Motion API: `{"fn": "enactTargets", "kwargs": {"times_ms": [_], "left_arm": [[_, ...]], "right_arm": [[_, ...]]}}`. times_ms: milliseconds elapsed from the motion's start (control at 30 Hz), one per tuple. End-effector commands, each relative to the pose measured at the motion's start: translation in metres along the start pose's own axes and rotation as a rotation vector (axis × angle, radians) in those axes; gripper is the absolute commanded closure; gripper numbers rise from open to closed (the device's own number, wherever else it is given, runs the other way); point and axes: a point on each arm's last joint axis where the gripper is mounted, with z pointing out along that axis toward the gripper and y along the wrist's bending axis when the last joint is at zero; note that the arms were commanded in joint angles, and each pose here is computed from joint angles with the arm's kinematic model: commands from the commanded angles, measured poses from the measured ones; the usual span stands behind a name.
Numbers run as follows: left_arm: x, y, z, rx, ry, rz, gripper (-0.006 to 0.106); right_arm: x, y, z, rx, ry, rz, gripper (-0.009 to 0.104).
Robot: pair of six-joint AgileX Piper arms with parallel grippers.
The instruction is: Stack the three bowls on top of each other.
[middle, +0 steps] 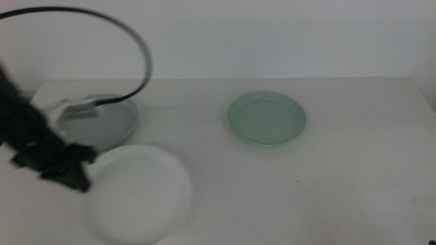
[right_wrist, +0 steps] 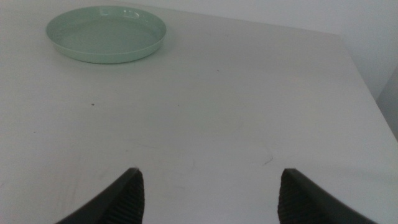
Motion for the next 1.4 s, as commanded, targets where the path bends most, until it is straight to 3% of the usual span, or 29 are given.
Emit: {"fn": "enactTargets", "kwargs": {"times_ms": [0,400,833,967,1033,1133,1200,1233,1367], "left_arm": [[-0.014,-0.036,-0.016,0.036,-0.076,0.017,0.100],[-0.059,-0.143,0.027,0.113,-0.062,0.159,0.100],[-0.078,-0.158,0.072,0.153,-0.049,0.144,0.098],[-0.080,-0.157,0.074,0.148,-0.066,0.149,0.077],[-0.080,-0.157,0.074,0.148,-0.071,0.170,0.058],[-0.081,-0.156,0.063,0.155,-0.072,0.199,0.018],[-0.084,-0.153,0.041,0.164,-0.097,0.201,0.000],[-0.085,-0.151,0.028,0.165,-0.119,0.203,-0.005],[-0.089,-0.131,-0.035,0.099,-0.276,0.183,-0.005]], "right_arm": [[-0.009,-0.002,-0.003,0.031,-0.104,-0.013,0.040],[-0.009,-0.002,-0.003,0.032,-0.104,-0.013,0.040],[-0.009,-0.002,-0.003,0.032,-0.104,-0.013,0.040],[-0.009,-0.002,-0.003,0.032,-0.104,-0.013,0.040],[-0.009,-0.002,-0.003,0.032,-0.104,-0.013,0.040],[-0.009,-0.002,-0.003,0.032,-0.104,-0.013,0.040],[-0.009,-0.002,-0.003,0.032,-0.104,-0.013,0.040],[-0.009,-0.002,-0.003,0.032,-0.104,-0.013,0.040],[-0.009,-0.002,-0.003,0.032,-0.104,-0.013,0.040]]}}
